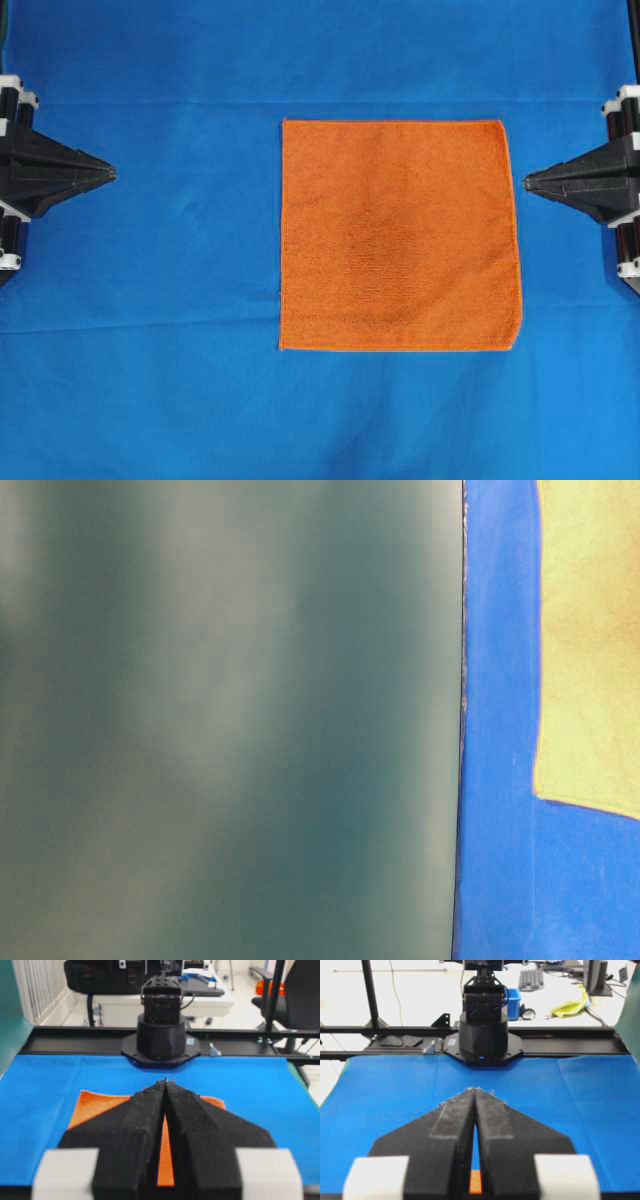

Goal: Fold the orange towel.
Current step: 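Move both grippers to the towel's top corners and pinch them, then pull both top corners down toward the bottom edge, folding in half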

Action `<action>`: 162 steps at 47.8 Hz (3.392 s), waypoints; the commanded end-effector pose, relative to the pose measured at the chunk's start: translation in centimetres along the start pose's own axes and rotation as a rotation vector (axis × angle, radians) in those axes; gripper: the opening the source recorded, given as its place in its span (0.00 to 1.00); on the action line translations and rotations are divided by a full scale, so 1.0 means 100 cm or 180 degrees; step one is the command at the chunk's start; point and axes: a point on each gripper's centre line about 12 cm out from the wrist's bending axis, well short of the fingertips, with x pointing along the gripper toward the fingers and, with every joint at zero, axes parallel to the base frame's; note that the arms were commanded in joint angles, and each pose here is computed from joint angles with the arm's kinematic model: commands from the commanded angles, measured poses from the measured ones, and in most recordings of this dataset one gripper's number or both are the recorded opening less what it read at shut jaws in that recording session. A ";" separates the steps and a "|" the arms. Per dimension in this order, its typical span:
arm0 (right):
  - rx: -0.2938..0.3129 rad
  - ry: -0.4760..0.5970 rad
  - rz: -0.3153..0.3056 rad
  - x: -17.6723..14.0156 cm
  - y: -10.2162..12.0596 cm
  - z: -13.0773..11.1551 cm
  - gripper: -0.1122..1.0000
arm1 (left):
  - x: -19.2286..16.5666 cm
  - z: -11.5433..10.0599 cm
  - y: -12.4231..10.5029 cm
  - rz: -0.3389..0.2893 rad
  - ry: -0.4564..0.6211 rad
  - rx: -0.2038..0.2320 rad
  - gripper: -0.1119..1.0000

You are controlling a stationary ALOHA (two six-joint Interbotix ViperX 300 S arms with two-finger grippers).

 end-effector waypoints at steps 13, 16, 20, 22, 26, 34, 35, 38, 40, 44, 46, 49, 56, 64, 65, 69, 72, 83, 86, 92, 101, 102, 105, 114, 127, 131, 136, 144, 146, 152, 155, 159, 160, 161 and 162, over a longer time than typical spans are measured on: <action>0.0209 0.0324 -0.0256 0.004 -0.015 0.002 0.10 | 0.053 -0.018 0.026 0.0349 0.0326 -0.0083 0.10; 0.0282 0.0452 -0.0391 0.003 -0.023 -0.004 0.10 | 0.067 -0.027 0.034 0.0434 0.0460 -0.0097 0.10; 0.0394 0.0664 -0.0599 0.003 -0.036 -0.015 0.10 | 0.084 -0.038 0.046 0.0543 0.0638 -0.0120 0.10; 0.0452 0.0769 -0.0712 0.002 -0.042 -0.022 0.10 | 0.092 -0.044 0.052 0.0589 0.0724 -0.0133 0.10; 0.0558 0.0986 -0.0949 0.000 -0.056 -0.035 0.10 | 0.108 -0.057 0.063 0.0674 0.0897 -0.0152 0.10; 0.0715 0.1427 -0.1302 -0.003 -0.078 -0.064 0.11 | 0.133 -0.092 0.086 0.0842 0.1232 -0.0208 0.25; 0.0738 0.1479 -0.1350 -0.004 -0.081 -0.068 0.11 | 0.135 -0.096 0.088 0.0852 0.1265 -0.0213 0.29; 0.0843 0.1669 -0.1532 -0.006 -0.092 -0.084 0.22 | 0.143 -0.107 0.094 0.0890 0.1356 -0.0233 0.46; 0.0906 0.1782 -0.1640 -0.008 -0.099 -0.094 0.33 | 0.147 -0.114 0.097 0.0903 0.1404 -0.0237 0.57; 0.0990 0.2004 -0.1800 -0.013 -0.109 -0.112 0.55 | 0.155 -0.129 0.106 0.0957 0.1519 -0.0260 0.80; 0.1018 0.2079 -0.1850 -0.014 -0.113 -0.120 0.63 | 0.158 -0.136 0.111 0.0987 0.1566 -0.0272 0.87; 0.1050 0.2180 -0.1900 -0.015 -0.117 -0.131 0.65 | 0.160 -0.148 0.117 0.1027 0.1637 -0.0289 0.93; 0.1111 0.2349 -0.1968 -0.017 -0.122 -0.156 0.60 | 0.164 -0.176 0.126 0.1083 0.1785 -0.0321 0.92; 0.1119 0.2403 -0.1970 -0.015 -0.124 -0.175 0.60 | 0.166 -0.204 0.134 0.1133 0.1923 -0.0352 0.92; 0.1119 0.2403 -0.1971 -0.015 -0.125 -0.177 0.60 | 0.166 -0.208 0.135 0.1138 0.1942 -0.0356 0.92; 0.1113 0.2369 -0.1974 -0.011 -0.127 -0.181 0.60 | 0.168 -0.217 0.137 0.1148 0.1995 -0.0367 0.92; 0.1123 0.2386 -0.1983 -0.010 -0.129 -0.186 0.60 | 0.169 -0.223 0.138 0.1152 0.2034 -0.0375 0.91; 0.1126 0.2462 -0.1982 -0.008 -0.130 -0.196 0.53 | 0.169 -0.228 0.143 0.1183 0.2076 -0.0386 0.77; 0.1121 0.2464 -0.1980 -0.009 -0.130 -0.197 0.39 | 0.169 -0.229 0.143 0.1183 0.2086 -0.0388 0.63; 0.1113 0.2451 -0.1977 -0.009 -0.130 -0.197 0.10 | 0.168 -0.230 0.139 0.1134 0.2125 -0.0336 0.32; 0.1106 0.2411 -0.1979 -0.008 -0.131 -0.196 0.10 | 0.170 -0.231 0.132 0.1081 0.2167 -0.0328 0.11; 0.1103 0.2413 -0.1976 -0.008 -0.131 -0.196 0.10 | 0.170 -0.231 0.131 0.1072 0.2172 -0.0326 0.11; 0.1105 0.2407 -0.1979 -0.008 -0.131 -0.196 0.10 | 0.171 -0.231 0.130 0.1069 0.2170 -0.0342 0.11; 0.1094 0.2327 -0.1981 -0.006 -0.132 -0.188 0.10 | 0.172 -0.225 0.125 0.1044 0.2157 -0.0360 0.11; 0.1090 0.2221 -0.1966 -0.009 -0.127 -0.160 0.10 | 0.178 -0.189 0.115 0.0954 0.1967 -0.0307 0.11; 0.1083 0.2184 -0.1930 -0.011 -0.121 -0.148 0.10 | 0.179 -0.177 0.110 0.0917 0.1931 -0.0291 0.11; 0.1049 0.2141 -0.1809 -0.011 -0.110 -0.130 0.10 | 0.177 -0.166 0.104 0.0880 0.1932 -0.0285 0.11; 0.1099 0.2072 -0.1562 -0.014 -0.086 -0.111 0.10 | 0.174 -0.147 0.087 0.0739 0.1927 -0.0219 0.11; 0.1152 0.2027 -0.1468 -0.015 -0.077 -0.106 0.10 | 0.174 -0.145 0.079 0.0679 0.1939 -0.0202 0.11; 0.1271 0.2085 -0.1183 -0.016 -0.053 -0.101 0.10 | 0.175 -0.142 0.052 0.0453 0.2019 -0.0144 0.11; 0.1306 0.2176 -0.1012 -0.016 -0.039 -0.101 0.10 | 0.176 -0.144 0.038 0.0340 0.2085 -0.0120 0.11; 0.1346 0.2285 -0.0847 -0.016 -0.026 -0.104 0.10 | 0.177 -0.147 0.018 0.0174 0.2151 -0.0088 0.11; 0.1364 0.2329 -0.0800 -0.015 -0.022 -0.105 0.10 | 0.177 -0.147 0.013 0.0139 0.2166 -0.0088 0.11; 0.1378 0.2356 -0.0767 -0.015 -0.019 -0.106 0.10 | 0.178 -0.147 0.009 0.0114 0.2167 -0.0102 0.11; 0.1397 0.2391 -0.0741 -0.015 -0.016 -0.108 0.10 | 0.178 -0.148 0.005 0.0083 0.2172 -0.0103 0.11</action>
